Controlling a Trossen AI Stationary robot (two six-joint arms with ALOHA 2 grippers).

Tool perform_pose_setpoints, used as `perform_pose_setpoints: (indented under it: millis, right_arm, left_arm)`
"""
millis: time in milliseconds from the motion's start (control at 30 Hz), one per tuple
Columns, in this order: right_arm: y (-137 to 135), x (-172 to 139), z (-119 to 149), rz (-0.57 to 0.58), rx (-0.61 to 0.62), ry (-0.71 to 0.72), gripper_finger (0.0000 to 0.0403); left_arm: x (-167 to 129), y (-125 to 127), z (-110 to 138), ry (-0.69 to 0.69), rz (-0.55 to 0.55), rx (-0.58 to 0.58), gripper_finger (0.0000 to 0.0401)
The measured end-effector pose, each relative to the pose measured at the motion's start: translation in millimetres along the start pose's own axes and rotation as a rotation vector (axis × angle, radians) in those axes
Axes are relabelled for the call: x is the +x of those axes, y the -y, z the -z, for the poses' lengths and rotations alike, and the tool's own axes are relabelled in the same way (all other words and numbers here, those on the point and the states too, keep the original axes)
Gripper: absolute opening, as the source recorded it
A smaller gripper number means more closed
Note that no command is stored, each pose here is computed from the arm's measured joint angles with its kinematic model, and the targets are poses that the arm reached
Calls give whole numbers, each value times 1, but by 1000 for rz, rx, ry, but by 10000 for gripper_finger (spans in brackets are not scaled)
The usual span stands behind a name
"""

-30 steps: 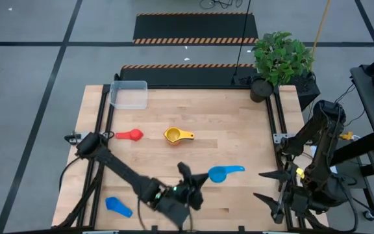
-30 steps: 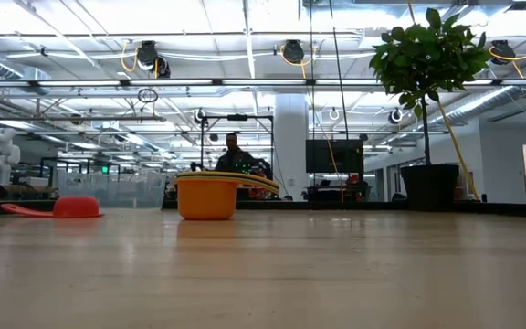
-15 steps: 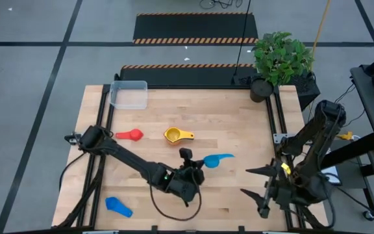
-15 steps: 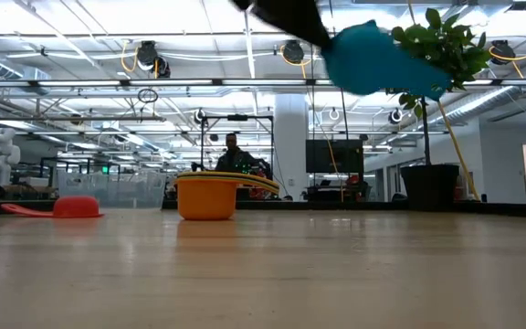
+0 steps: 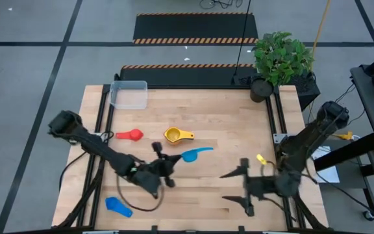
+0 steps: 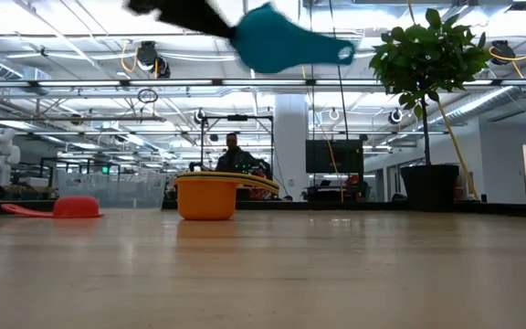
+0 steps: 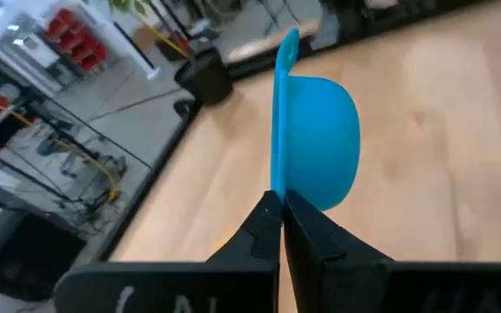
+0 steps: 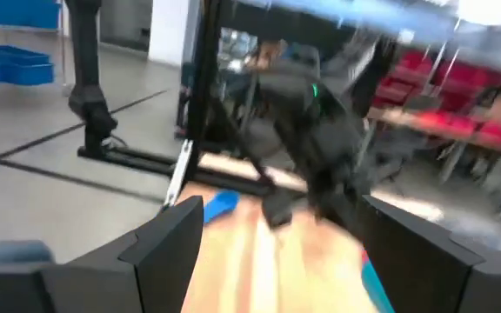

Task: Nest measuring cups in basket
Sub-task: Stack the light blue measuring cup on top of the yellow measuring cup

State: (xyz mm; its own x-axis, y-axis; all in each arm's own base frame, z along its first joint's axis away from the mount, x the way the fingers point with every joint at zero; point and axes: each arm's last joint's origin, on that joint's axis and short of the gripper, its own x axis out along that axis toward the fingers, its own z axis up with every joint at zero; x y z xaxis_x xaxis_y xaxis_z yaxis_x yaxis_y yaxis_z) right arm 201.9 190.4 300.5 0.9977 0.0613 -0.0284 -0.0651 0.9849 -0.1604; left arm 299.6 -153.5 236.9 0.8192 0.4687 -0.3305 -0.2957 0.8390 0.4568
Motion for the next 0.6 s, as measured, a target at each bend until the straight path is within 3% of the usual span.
perform_pose_setpoints:
  millis: [300, 600]
  right_arm:
    - [31, 24, 24, 144, -12, -172, 293]
    - [36, 30, 32, 200, -66, -218, 293]
  left_arm:
    - [-38, -1, 17, 98, -2, 1, 4]
    - [-48, 3, 6, 184, 16, -8, 3]
